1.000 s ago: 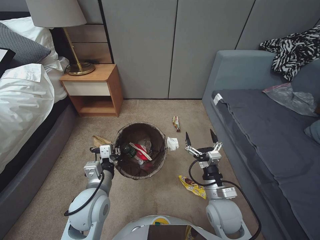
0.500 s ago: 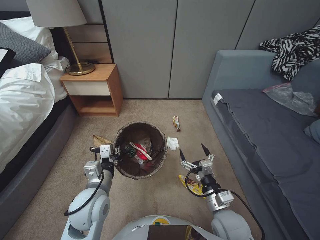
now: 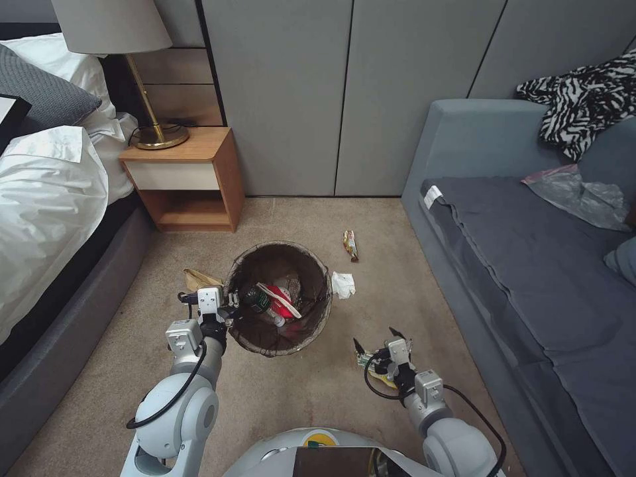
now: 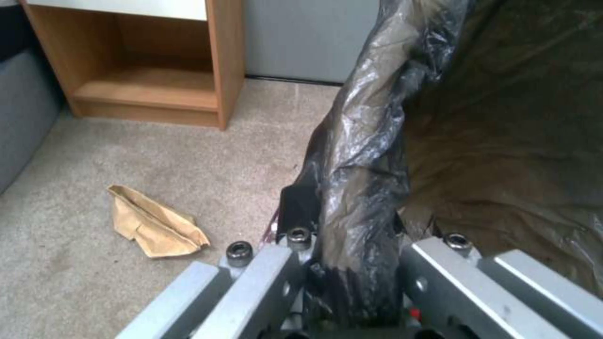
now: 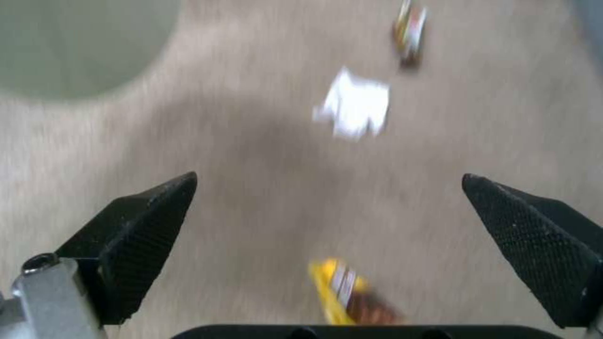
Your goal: Pick up the trash bin, then pick up the garbage from the floor and place it into the trash bin.
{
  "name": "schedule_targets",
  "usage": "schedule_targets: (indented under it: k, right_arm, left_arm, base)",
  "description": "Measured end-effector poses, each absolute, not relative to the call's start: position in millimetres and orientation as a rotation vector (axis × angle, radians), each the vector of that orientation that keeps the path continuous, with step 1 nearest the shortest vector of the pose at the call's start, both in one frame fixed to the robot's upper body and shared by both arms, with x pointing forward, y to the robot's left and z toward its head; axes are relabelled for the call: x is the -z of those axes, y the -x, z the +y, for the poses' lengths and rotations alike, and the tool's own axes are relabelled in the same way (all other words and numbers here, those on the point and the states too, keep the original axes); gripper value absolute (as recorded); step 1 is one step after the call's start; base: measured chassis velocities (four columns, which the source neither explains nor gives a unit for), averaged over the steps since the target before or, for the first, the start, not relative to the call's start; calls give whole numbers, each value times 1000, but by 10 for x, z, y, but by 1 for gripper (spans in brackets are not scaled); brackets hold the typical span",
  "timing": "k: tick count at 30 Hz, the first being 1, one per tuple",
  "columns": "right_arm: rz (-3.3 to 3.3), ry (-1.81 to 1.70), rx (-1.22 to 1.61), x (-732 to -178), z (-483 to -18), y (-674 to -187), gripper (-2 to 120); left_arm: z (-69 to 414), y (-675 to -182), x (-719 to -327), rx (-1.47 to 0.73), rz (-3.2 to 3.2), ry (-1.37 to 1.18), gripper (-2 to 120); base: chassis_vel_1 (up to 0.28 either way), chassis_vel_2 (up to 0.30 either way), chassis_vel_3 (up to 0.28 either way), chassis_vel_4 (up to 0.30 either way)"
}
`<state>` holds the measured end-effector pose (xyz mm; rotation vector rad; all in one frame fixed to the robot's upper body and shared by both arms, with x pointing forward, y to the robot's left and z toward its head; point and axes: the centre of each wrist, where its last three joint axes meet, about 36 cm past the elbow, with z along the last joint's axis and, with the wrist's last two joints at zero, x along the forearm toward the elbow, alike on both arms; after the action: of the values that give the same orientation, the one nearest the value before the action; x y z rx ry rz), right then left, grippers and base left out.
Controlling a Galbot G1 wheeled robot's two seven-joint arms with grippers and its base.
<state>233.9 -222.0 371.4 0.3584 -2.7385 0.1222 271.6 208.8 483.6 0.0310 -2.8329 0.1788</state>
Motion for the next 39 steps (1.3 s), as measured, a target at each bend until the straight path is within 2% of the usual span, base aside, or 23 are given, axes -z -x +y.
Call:
schedule_targets:
  k: [8,26,39]
  right_arm:
    - [-2598,-369,-113,-3523,-2303,-2430,100]
    - [-2374,-367,-186,-2672,-2720,-2938,100]
    - [-2329,-340,-190,-2294,-2799,-2934,100]
  left_arm:
    - [2086,-2716,-4836,-179,-2833,-30,2]
    - [2084,-2708,-4827,-177,-2830,-27,2]
    - [2079,-2709,-4819,-180,-2829,-30,2]
  base:
    - [0,0,0,0]
    - [0,0,0,0]
    - [0,0,0,0]
